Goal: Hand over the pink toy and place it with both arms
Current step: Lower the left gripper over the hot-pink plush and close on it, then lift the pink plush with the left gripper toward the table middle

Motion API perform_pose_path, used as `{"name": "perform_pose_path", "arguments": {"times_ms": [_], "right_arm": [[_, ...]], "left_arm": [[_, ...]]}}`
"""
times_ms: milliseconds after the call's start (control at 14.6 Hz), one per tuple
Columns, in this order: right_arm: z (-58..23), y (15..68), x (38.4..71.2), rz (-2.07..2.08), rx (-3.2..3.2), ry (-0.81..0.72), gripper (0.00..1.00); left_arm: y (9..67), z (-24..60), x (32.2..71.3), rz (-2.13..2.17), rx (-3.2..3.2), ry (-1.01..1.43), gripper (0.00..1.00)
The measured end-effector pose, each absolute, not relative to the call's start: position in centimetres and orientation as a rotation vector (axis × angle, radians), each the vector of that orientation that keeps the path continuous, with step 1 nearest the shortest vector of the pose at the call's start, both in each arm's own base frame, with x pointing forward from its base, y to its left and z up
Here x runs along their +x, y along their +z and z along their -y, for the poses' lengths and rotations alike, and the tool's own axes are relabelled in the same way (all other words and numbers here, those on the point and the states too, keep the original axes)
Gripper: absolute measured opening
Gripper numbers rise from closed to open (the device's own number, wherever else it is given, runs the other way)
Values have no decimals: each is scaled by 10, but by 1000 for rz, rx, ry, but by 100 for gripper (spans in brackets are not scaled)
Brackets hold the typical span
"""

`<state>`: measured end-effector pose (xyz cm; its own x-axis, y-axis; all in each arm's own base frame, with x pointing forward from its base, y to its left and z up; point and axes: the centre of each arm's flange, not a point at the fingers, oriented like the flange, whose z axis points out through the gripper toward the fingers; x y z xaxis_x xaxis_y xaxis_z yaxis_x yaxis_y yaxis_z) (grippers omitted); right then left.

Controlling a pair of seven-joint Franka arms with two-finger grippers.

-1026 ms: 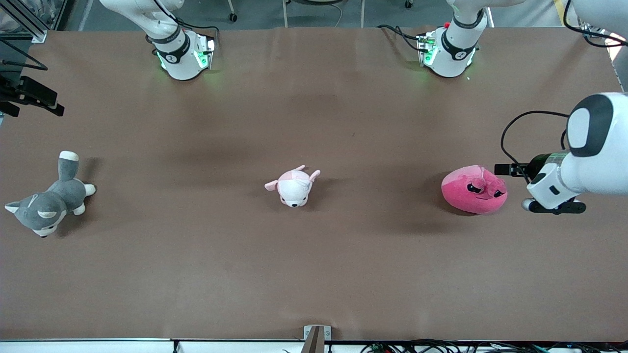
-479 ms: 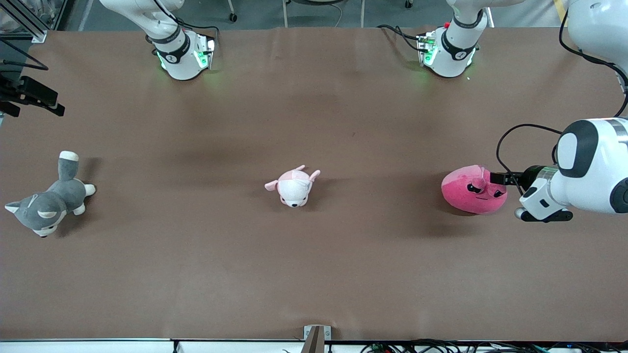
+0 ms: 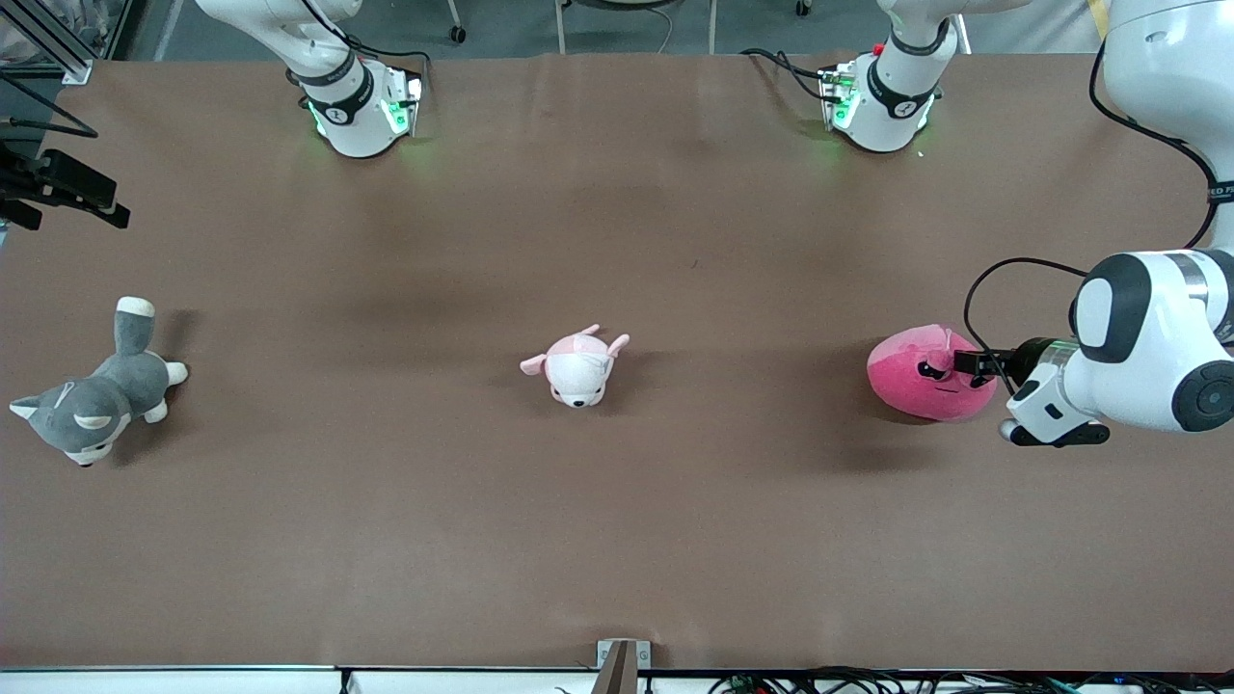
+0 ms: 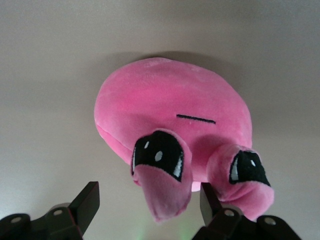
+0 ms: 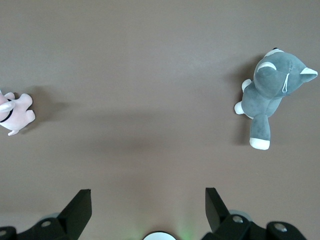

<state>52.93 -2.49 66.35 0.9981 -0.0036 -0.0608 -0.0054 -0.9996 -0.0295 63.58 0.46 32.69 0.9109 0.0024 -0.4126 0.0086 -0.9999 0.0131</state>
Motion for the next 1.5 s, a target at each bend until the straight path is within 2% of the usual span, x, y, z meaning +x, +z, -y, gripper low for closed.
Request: {"name": "perform_pose_path", "arguments": {"times_ms": [68,479,615,821,1094,1368,1504], "right_arm": [[24,663,529,-5,-3111,95,100],[15,664,530,22,-3111,93,100],[16,664,530,20,-3111,91,100],[17,668,530,17,-3112,76,100],[22,667,531,-2,-3112,77,100],[29,650,548,-22,-3115,57,100],[31,624,563,-28,-3116,108,100]], "left_arm": [[327,-5,636,-9,3057,-659,82],[333,-1,640,-1,3062,-633,22],[338,0,643,3,3066,-612,10],[366,1,648,5,3080,-533,9],[453,36,639,-35,3072,-425,9],[532,149,604,-154,3042,-436,9],[552,216,581,-204,3029,-427,9]]}}
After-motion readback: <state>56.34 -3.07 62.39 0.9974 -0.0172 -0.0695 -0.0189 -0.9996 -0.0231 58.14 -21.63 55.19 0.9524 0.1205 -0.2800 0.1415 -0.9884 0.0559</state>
